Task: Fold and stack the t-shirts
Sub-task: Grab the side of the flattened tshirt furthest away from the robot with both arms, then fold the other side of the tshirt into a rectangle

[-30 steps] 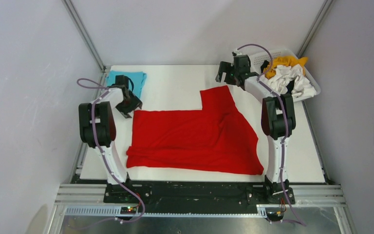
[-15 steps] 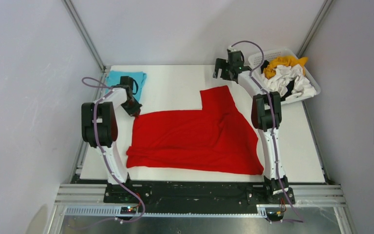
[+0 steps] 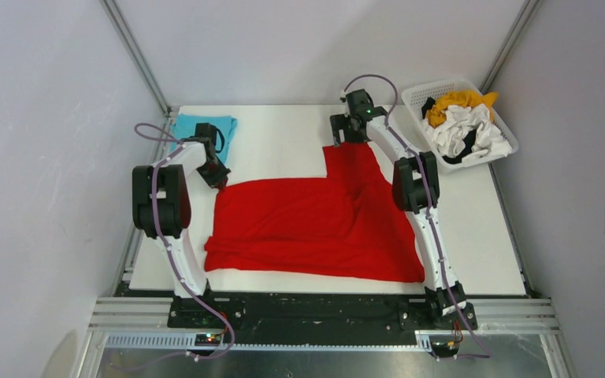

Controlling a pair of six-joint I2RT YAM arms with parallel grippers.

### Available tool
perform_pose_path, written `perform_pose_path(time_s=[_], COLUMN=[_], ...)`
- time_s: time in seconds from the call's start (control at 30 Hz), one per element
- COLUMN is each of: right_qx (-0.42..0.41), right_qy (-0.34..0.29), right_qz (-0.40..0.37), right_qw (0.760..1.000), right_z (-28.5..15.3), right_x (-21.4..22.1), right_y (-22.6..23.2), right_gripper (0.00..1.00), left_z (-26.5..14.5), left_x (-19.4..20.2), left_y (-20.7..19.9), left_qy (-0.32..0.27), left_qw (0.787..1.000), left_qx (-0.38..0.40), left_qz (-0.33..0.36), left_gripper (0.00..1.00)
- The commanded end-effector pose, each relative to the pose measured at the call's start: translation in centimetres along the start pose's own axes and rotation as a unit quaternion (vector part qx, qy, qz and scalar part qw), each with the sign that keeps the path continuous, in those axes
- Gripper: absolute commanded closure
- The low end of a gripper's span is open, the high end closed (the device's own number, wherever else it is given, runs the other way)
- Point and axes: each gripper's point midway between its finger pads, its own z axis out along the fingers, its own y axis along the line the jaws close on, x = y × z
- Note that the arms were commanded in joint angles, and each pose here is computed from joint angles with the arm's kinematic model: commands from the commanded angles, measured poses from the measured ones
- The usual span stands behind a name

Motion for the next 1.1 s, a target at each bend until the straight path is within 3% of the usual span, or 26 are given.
perform_pose_path(time_s=[0.0, 0.07, 0.2, 0.27, 0.3, 0.37, 0.43, 0.63, 1.07], right_qx=[0.0, 0.001, 0.0, 0.015, 0.018, 0.027, 0.029, 0.064, 0.064], right_qy=[0.052, 0.058, 0.059, 0.046, 0.035, 0.011, -0.018, -0.115, -0.129], right_qz=[-0.035, -0.035, -0.038, -0.044, -0.046, -0.048, -0.065, -0.107, -0.118], right_qw=[0.998, 0.998, 0.998, 0.998, 0.998, 0.998, 0.997, 0.985, 0.983], right_z=[0.0, 0.1, -0.2, -0.6, -1.2, -2.1, -3.7, -10.2, -21.8], right_x=[2.7, 3.2, 3.1, 2.4, 1.6, 0.1, -1.6, -4.8, 4.8], right_y=[0.4, 0.3, 0.5, 0.4, 0.6, 0.7, 1.1, 2.3, 4.2], right_gripper=[0.06, 0.14, 0.4, 0.59, 0.74, 0.9, 1.0, 1.0, 1.0], left_z=[-1.5, -1.6, -2.1, -2.5, -2.6, -3.3, -3.9, -5.4, -6.8], left_x=[-0.6, -0.8, -1.1, -1.2, -1.3, -1.8, -1.7, -0.9, 2.8], left_y=[-0.5, -0.4, -0.2, -0.2, -0.1, -0.1, -0.6, -1.3, 3.2], left_qy=[-0.012, -0.016, -0.026, -0.03, -0.033, -0.044, -0.052, -0.065, -0.085], left_qw=[1.0, 1.0, 0.999, 0.999, 0.999, 0.999, 0.998, 0.997, 0.996], left_qx=[0.01, 0.007, 0.007, 0.008, 0.007, 0.009, 0.014, 0.023, -0.021], left_qz=[0.018, 0.019, 0.018, 0.017, 0.017, 0.016, 0.022, 0.036, 0.025], left_gripper=[1.0, 1.0, 1.0, 1.0, 1.0, 1.0, 1.0, 1.0, 1.0])
